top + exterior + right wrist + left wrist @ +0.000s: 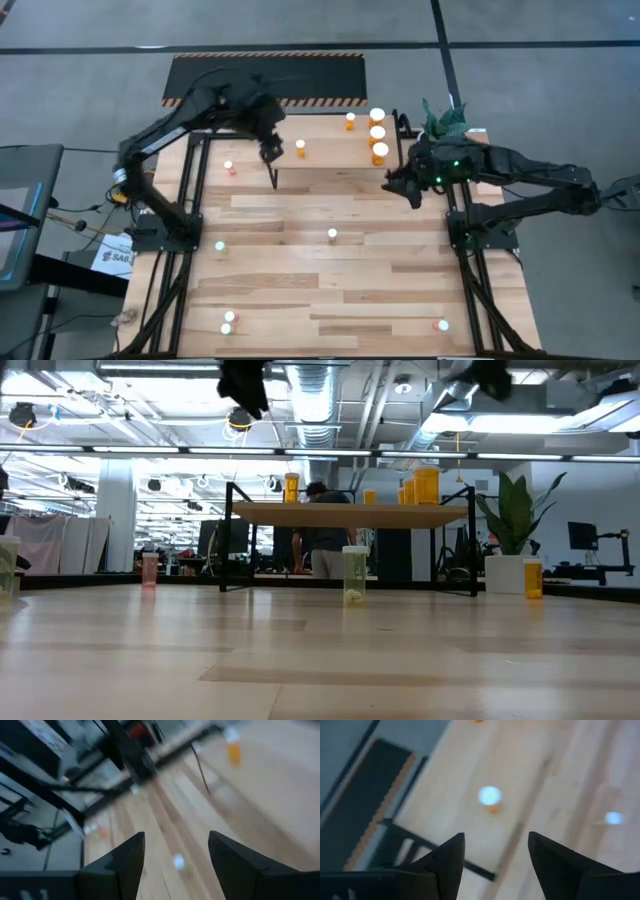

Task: Pick and place medicine bottles onto shelf by color
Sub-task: Put the bottom small orange pill bottle on the shelf aligned with the other small orange pill bottle

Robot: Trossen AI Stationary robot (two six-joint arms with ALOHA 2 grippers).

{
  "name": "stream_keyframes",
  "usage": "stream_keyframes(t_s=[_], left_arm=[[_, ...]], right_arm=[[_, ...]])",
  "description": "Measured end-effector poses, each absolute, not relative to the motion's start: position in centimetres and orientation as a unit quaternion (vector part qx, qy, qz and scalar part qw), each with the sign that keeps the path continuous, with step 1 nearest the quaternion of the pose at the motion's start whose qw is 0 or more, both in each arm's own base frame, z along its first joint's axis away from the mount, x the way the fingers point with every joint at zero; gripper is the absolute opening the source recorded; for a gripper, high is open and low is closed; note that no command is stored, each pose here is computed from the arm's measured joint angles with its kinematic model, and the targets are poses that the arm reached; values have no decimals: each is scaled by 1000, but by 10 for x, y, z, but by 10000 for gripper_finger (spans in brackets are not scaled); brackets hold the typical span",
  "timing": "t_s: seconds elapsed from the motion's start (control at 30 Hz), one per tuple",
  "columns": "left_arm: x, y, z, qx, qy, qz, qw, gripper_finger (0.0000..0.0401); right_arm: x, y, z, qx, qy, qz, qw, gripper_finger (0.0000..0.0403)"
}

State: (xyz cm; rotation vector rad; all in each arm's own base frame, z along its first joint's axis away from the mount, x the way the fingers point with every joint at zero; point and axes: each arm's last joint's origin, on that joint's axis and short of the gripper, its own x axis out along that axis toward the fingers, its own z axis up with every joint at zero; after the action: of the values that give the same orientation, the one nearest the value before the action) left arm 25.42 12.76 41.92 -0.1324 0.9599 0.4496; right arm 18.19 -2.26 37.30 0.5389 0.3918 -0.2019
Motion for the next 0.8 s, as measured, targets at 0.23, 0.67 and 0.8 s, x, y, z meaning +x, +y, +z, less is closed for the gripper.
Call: stream_keyframes(t_s=[0.23,0.67,0.8], left_arm=[[215,95,383,-124,289,153,937,206],[168,77,355,-153,190,184,952,206],[163,75,358,-150,180,188,954,206]], right_arm=[[239,-47,403,133,182,-104,969,227],[363,-151,384,2,238,-55,970,263],[388,-167,367,-12,279,-47,959,275]])
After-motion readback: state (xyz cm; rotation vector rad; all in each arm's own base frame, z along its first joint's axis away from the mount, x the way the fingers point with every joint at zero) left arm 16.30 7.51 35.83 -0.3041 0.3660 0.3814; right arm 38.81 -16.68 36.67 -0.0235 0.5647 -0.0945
